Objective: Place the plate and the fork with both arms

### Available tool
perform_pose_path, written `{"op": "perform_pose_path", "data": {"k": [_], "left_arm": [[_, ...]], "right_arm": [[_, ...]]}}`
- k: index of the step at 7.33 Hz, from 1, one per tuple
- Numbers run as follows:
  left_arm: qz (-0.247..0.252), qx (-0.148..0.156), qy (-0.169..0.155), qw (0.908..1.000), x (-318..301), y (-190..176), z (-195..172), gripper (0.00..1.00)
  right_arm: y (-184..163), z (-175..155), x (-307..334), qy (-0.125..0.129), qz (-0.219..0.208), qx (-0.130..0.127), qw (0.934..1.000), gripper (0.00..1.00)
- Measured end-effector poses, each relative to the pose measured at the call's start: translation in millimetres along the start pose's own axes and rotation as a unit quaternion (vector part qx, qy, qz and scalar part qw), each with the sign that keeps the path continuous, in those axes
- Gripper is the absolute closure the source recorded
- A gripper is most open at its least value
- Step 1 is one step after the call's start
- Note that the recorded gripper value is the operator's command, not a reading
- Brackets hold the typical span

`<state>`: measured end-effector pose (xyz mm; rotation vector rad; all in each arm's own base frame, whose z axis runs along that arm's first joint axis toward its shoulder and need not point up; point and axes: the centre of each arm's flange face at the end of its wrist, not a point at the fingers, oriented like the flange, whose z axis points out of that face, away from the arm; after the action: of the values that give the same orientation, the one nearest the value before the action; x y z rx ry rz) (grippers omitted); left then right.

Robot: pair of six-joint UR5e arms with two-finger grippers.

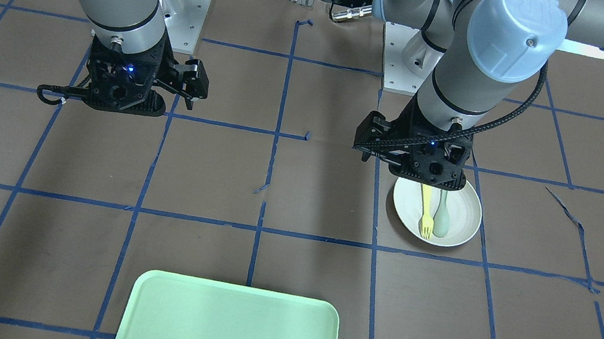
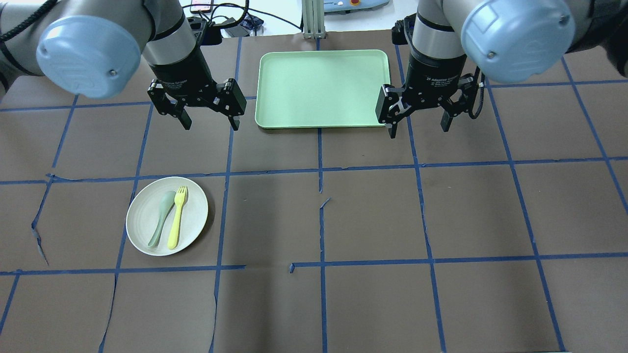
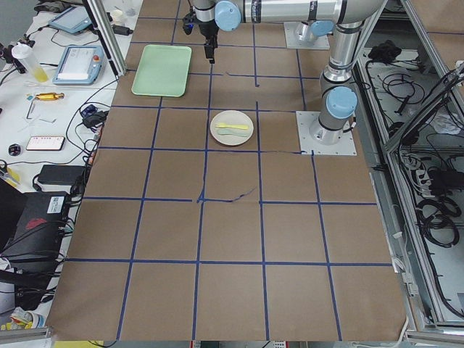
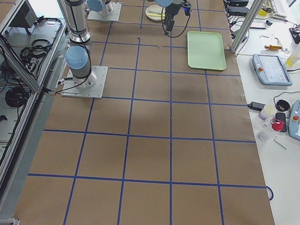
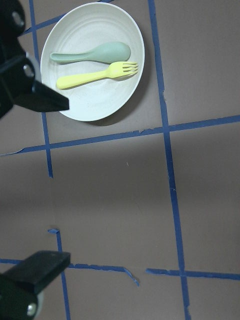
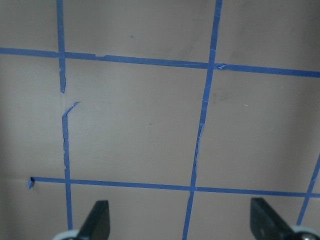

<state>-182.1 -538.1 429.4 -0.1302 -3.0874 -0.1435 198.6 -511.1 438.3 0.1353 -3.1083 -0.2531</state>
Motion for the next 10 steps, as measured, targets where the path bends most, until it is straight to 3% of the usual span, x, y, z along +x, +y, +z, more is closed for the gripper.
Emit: {"op": "perform_pose_path", "data": {"k": [4, 6, 10], "left_arm": [[-0.018, 0.005, 0.0, 0.9998, -26.6, -4.3, 2.8, 0.0], [-0.056, -0.001, -0.01, 0.9984, -91.3, -8.1, 15.5, 0.0], [-0.088, -0.029, 0.014, 0.9956, -245.2, 10.1, 58.0, 0.0]], "right_arm": [[-6.9, 6.5, 0.6, 0.004, -0.002, 0.02, 0.9998, 0.0], [-8.9, 9.2, 0.5, 0.004, 0.001, 0.02, 0.9998, 0.0], [-9.1, 9.9, -0.4, 0.0, 0.003, 0.02, 0.9998, 0.0]]}}
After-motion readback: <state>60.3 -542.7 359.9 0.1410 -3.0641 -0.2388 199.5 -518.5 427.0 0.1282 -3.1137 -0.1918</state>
